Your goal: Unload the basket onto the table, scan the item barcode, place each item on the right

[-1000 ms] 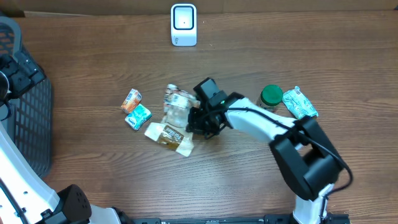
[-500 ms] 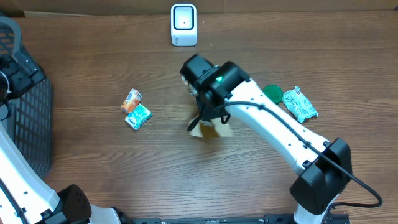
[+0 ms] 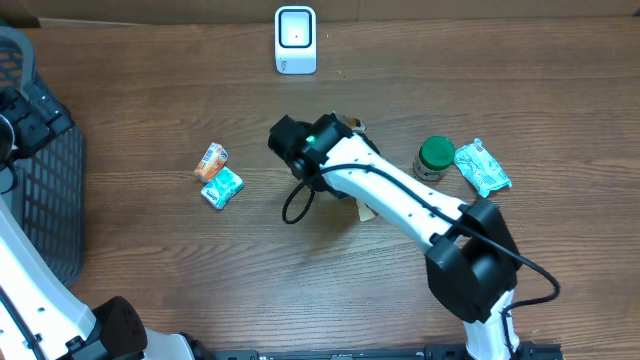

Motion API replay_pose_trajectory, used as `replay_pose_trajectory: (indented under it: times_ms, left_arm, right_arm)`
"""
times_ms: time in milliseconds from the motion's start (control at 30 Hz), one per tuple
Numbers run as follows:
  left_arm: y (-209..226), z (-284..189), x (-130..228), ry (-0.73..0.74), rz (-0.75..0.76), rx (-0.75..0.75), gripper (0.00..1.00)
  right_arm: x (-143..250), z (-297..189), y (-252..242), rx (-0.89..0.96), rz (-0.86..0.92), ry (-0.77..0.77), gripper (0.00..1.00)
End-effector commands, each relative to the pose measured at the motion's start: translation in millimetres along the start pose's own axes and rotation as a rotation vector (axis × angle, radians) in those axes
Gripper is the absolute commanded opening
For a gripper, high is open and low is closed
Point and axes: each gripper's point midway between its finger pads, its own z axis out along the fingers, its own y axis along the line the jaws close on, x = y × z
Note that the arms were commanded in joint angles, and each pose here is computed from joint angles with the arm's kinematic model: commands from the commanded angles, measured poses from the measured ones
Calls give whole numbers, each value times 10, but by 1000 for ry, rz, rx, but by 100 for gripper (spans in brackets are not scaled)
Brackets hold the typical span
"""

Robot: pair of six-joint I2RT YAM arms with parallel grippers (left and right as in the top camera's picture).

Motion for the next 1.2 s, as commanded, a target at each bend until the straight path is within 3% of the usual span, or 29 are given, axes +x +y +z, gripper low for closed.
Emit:
replay_pose_trajectory:
  times_ms: [0,300,400,467,567,733,867,1167]
  left_arm:
    - [0,-16,-29,-10,19,4,100]
    - [0,-16,-29,-10,19,4,100]
    - [0,-16,-29,-10,19,4,99]
    - [0,-16,-29,-10,19,4,100]
    - [0,-16,-29,-10,19,4,99]
    - [0,-16,-29,-10,19,4,100]
    - [0,-16,-29,-10,19,4,100]
    - [0,-16,-29,-10,19,4,100]
  right_arm:
    - [-70,-159,67,38,-51,-58,4]
    - [-19,-510,745,-79,-161,-131,5]
    - [24,-610,901,-100,-196,-148,11]
    - [71,-675,1025,-135,-218,-151,22]
    - [127,-755,1240,-227,-233,-146,52]
    - [70,-762,1406,-378,-185,-129,77]
    - [-50,-644,1321,-550,-48,-52,80]
    - [-10,-236,791,-940,255,246,76]
